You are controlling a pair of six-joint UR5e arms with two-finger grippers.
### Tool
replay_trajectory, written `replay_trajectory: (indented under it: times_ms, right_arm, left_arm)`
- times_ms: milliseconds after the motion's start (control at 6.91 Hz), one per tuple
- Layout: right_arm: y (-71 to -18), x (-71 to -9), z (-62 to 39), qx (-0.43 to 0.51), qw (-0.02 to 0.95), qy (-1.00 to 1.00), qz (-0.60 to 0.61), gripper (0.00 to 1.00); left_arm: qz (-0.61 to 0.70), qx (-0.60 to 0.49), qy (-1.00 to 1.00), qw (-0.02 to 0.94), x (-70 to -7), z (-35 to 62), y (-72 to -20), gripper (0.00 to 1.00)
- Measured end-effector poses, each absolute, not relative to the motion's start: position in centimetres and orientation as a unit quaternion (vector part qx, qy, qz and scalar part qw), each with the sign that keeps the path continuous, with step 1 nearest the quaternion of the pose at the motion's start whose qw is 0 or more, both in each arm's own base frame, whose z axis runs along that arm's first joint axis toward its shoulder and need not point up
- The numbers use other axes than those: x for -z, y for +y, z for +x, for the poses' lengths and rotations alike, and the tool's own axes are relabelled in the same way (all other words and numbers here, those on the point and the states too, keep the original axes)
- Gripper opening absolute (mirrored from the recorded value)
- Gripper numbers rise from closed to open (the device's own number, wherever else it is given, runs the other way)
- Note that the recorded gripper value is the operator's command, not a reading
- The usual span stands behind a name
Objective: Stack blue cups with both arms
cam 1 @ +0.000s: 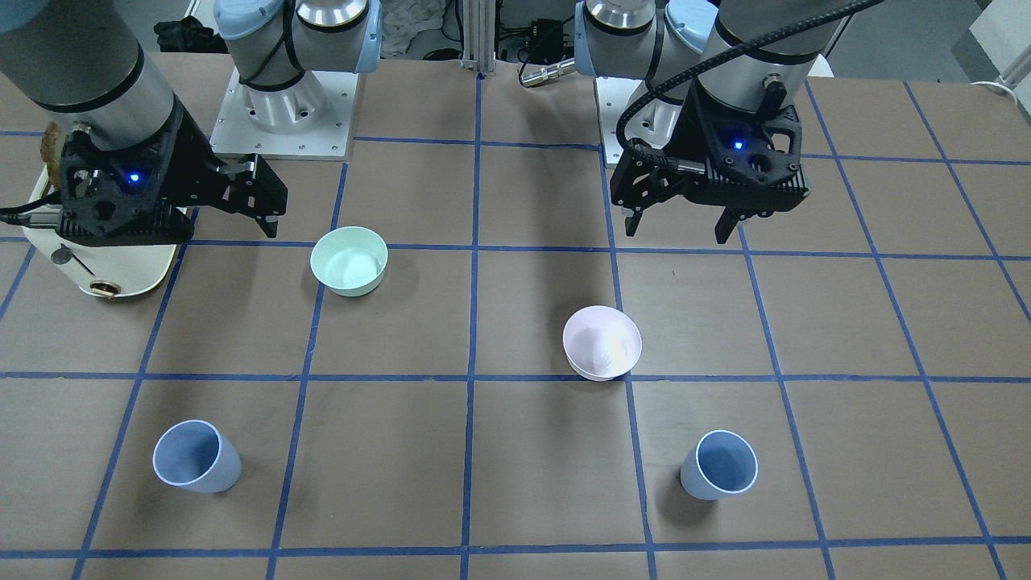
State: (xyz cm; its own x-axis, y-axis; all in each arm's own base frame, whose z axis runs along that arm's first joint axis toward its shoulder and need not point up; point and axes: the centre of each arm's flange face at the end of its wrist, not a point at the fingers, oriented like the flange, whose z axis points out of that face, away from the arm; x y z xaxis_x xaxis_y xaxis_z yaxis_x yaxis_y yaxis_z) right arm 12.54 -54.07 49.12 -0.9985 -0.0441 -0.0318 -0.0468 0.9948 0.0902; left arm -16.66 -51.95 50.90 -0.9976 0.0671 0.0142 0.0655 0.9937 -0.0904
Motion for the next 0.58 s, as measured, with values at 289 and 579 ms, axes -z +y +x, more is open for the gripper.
replay_trajectory:
  times_ms: [289, 579]
  right_arm:
    - [-54.04, -49.16, 12.54, -0.045, 0.015, 0.999, -0.023, 1.00]
    - [-54.04, -49.13, 12.54, -0.045, 0.015, 0.999, -0.023, 1.00]
  left_arm:
    - [-0.033, -0.045, -0.998, 0.009, -50.89, -16.63, -51.96, 1.00]
    - [-0.033, -0.044, -0.998, 0.008, -51.01, -16.61, -51.77, 1.00]
